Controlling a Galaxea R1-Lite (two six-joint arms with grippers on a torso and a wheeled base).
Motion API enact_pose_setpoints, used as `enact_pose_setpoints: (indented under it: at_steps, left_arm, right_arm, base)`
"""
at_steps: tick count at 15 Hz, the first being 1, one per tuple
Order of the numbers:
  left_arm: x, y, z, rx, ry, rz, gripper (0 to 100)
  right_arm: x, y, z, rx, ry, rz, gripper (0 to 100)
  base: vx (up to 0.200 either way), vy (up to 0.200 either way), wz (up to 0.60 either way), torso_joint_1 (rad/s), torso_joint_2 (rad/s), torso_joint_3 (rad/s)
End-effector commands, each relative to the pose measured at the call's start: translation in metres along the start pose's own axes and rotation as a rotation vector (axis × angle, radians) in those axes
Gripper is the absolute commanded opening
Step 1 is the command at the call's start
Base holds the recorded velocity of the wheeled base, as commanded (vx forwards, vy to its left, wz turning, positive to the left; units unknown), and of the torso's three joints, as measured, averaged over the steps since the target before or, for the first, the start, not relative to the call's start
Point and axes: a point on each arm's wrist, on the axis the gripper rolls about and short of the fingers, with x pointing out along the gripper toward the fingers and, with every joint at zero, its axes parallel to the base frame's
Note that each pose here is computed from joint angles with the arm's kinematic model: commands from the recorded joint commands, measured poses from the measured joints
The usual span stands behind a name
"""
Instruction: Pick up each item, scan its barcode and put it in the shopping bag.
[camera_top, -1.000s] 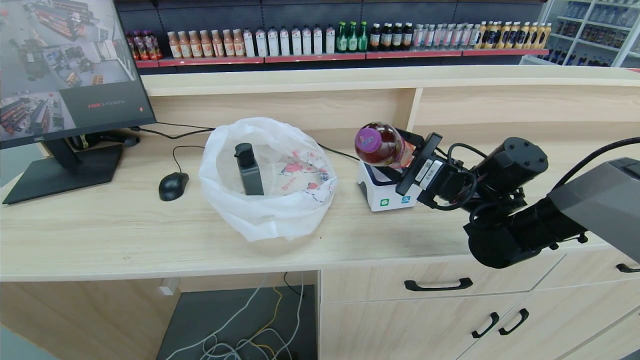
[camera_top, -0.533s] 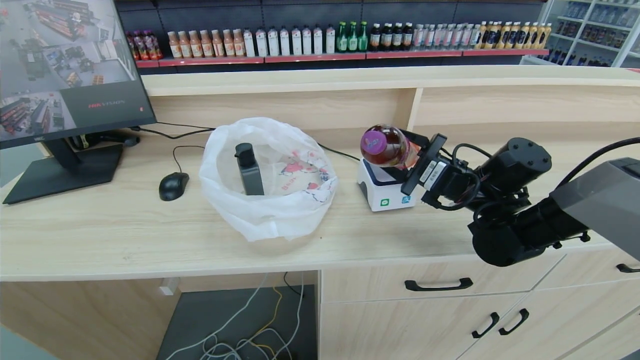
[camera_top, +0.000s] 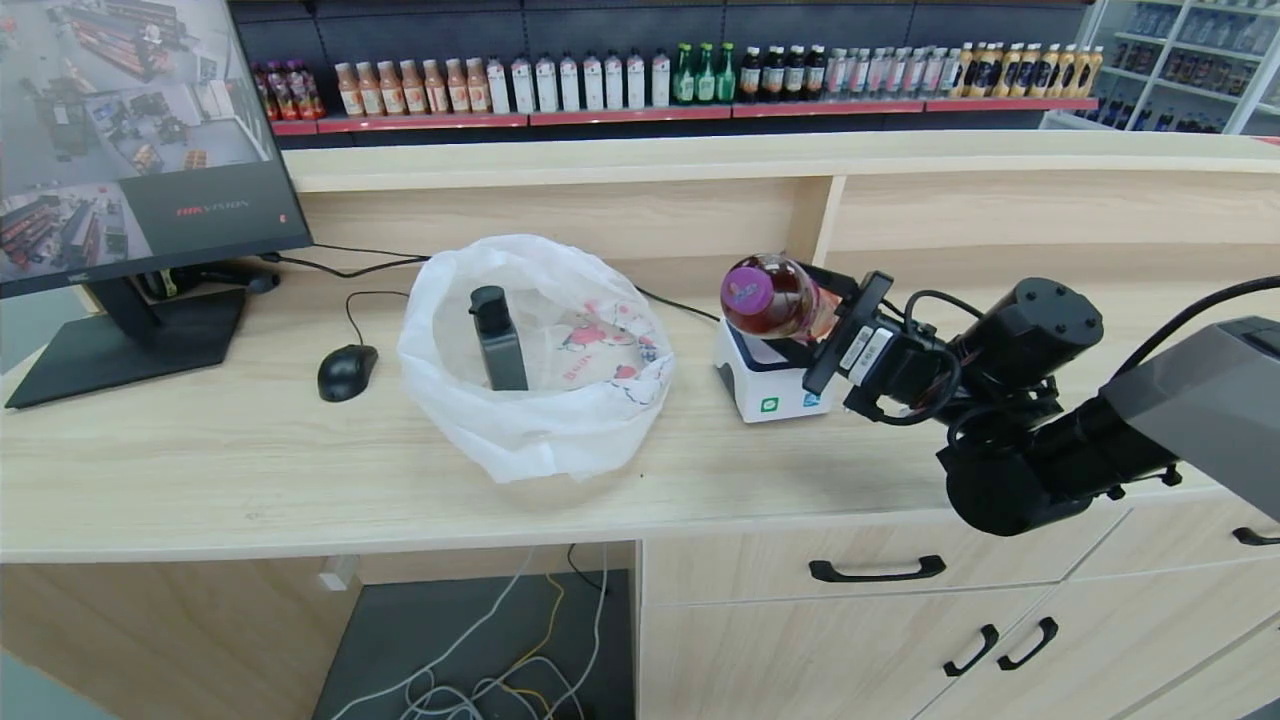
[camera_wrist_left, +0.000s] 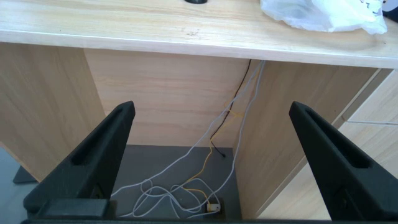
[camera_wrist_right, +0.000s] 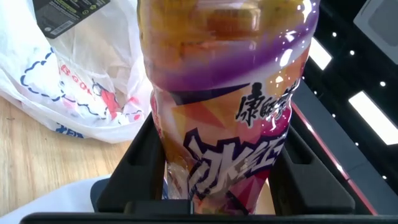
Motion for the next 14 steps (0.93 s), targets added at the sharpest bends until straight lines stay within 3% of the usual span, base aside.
enact_pose_setpoints:
  at_steps: [1, 8, 14]
  left_arm:
    - [0.0, 0.0, 0.0, 0.0, 0.0, 0.001, 100]
    - [0.0, 0.0, 0.0, 0.0, 0.0, 0.001, 100]
    - [0.0, 0.0, 0.0, 0.0, 0.0, 0.001, 100]
  right_arm:
    - [0.0, -0.002, 0.002, -0.006, -0.002, -0.004, 0]
    - [0.007, -0.002, 0.011, 0.014, -0.022, -0.011, 0]
    - [0.035, -0.005, 0.054, 0.163, -0.058, -0.092, 0]
  base:
    - [0.0, 0.0, 0.0, 0.0, 0.0, 0.0]
    - [0.0, 0.0, 0.0, 0.0, 0.0, 0.0]
    - [0.0, 0.0, 0.0, 0.0, 0.0, 0.0]
